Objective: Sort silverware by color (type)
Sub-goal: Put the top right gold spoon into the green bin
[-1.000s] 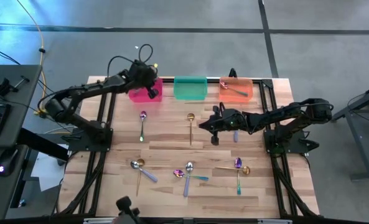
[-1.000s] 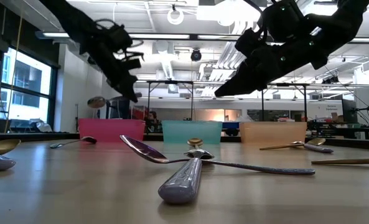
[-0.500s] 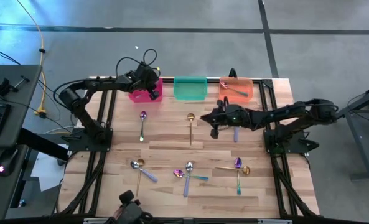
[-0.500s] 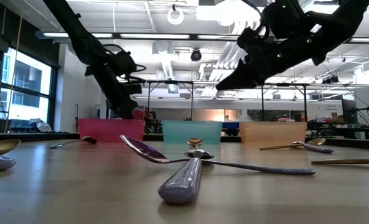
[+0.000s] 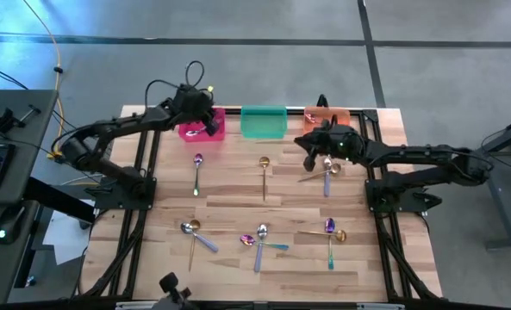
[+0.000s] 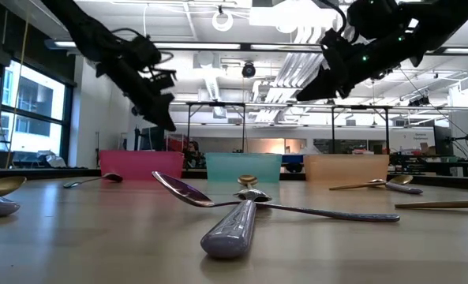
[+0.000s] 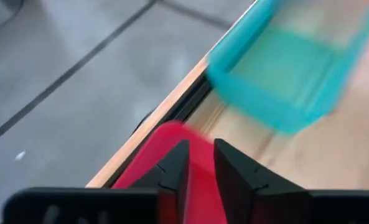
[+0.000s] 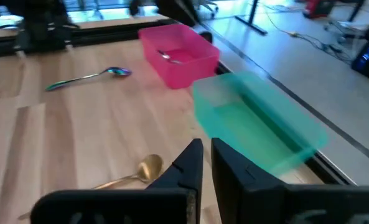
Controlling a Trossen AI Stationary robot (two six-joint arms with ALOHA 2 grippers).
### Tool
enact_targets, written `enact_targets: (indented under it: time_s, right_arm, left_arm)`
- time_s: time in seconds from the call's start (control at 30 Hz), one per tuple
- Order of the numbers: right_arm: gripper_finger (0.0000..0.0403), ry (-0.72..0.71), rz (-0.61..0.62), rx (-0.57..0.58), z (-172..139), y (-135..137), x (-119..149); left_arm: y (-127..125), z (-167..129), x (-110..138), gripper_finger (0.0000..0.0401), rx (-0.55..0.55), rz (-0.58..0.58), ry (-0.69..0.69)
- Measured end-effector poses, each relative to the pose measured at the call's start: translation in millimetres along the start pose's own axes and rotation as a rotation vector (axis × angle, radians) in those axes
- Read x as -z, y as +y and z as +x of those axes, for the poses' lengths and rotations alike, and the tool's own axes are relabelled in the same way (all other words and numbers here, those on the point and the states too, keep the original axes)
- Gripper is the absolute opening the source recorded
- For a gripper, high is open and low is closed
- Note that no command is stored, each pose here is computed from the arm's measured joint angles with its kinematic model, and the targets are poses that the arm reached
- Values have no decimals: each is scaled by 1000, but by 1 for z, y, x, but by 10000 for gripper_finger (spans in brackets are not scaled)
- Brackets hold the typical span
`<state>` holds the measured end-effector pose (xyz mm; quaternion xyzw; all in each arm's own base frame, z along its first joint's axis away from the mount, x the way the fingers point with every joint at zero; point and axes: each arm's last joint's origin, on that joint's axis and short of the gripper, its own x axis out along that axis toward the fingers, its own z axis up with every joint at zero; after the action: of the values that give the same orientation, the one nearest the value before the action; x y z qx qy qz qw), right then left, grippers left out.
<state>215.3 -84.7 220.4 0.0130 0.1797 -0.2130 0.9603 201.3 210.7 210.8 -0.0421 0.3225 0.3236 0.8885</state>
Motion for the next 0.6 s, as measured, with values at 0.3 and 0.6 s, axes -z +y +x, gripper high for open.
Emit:
enact_targets:
  time_s: [0.3, 0.6]
  right_arm:
    - [16, 116, 40, 48, -3, -13, -19]
    - [16, 240, 78, -56, 12, 7, -31]
  left_arm:
    - [-26, -31, 23, 4, 186, -25, -262]
    - [-50, -37, 49, 1, 364, -61, -338]
